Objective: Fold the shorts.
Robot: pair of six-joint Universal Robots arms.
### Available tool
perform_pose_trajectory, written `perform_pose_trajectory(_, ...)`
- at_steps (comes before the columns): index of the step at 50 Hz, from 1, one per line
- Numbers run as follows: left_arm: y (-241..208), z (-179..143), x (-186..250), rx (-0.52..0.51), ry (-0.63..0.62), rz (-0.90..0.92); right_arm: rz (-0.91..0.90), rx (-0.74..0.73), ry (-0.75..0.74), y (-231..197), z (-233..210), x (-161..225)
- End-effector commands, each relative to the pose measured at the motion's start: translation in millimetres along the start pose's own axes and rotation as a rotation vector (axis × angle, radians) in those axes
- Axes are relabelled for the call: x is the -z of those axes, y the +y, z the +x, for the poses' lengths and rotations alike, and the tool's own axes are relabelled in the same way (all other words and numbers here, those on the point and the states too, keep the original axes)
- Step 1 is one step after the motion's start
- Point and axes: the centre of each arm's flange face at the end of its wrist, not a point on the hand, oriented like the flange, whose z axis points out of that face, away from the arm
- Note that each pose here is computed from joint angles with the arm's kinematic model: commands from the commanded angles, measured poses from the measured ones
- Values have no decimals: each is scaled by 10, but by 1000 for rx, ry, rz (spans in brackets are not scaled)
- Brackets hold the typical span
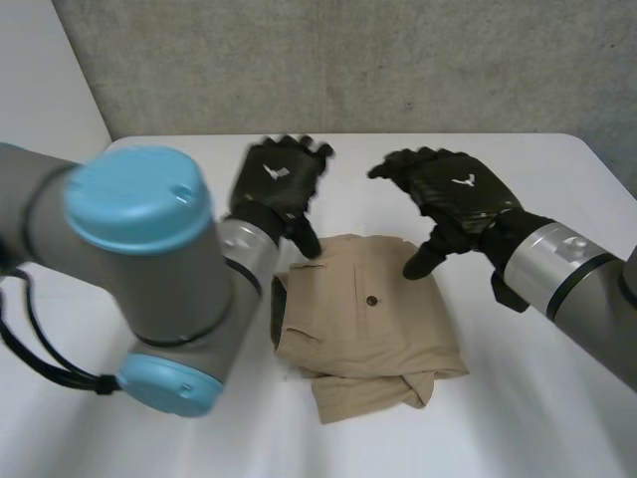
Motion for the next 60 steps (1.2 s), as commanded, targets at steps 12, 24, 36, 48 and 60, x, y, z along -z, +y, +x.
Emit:
perform_pose_trajectory(12, 1067, 184, 17, -52, -21, -347, -389, -105, 137, 1027, 351, -425)
perform_pose_trajectory(24, 1234, 93, 138, -105, -12, -459, -462, 42, 197, 1216, 424, -415)
perform_pose_trajectory(36, 250, -124, 136, -36, -70, -195, -157, 147, 296, 279, 513, -339)
perform_pose_trajectory(48, -865, -956, 279, 34, -278, 100, 142, 212, 674, -791, 781, 69)
perform_pose_trajectory(60, -988, -1270, 443, 133, -236, 47, 54, 206, 623, -802, 708, 139)
